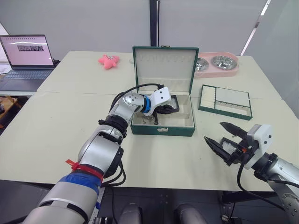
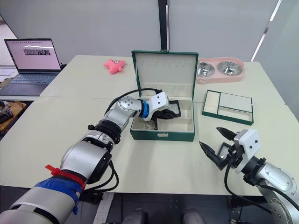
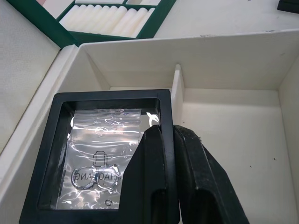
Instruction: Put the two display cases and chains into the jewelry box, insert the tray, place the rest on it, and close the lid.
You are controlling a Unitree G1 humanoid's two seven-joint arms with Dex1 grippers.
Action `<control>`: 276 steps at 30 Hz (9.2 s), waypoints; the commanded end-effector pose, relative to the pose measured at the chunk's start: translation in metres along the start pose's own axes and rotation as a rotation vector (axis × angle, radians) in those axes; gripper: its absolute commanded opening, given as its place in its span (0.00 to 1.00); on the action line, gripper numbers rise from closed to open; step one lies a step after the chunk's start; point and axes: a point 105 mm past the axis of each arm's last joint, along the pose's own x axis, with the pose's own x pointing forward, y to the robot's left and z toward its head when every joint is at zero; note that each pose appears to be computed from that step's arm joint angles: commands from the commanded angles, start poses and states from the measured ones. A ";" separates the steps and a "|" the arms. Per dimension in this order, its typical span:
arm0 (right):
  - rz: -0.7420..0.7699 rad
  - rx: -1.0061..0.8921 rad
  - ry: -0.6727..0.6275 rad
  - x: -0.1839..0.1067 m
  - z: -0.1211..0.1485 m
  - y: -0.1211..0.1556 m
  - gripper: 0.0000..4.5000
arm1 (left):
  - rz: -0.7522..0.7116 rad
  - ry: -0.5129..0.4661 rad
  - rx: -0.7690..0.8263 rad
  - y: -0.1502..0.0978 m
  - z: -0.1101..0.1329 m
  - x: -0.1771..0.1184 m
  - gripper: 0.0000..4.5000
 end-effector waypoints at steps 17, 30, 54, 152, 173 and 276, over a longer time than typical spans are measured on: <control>-0.019 -0.031 -0.047 -0.002 0.013 0.004 1.00 | 0.053 -0.035 0.045 0.014 0.017 -0.004 0.20; -0.020 -0.030 -0.047 -0.001 0.013 -0.001 1.00 | 0.082 -0.115 0.011 0.024 0.030 -0.013 1.00; -0.126 0.022 0.057 -0.039 -0.023 -0.070 1.00 | 0.257 -0.312 -0.428 -0.011 -0.007 -0.177 1.00; 0.280 -0.090 0.460 -0.032 -0.074 -0.027 1.00 | -0.157 -0.385 -0.204 -0.162 -0.006 -0.097 1.00; 0.221 -0.126 0.453 -0.033 -0.084 -0.041 0.17 | -0.139 -0.394 -0.213 -0.159 -0.003 -0.096 1.00; 0.729 -0.188 0.340 0.176 0.032 -0.009 0.99 | 0.510 -0.388 -0.427 -0.121 -0.024 -0.128 1.00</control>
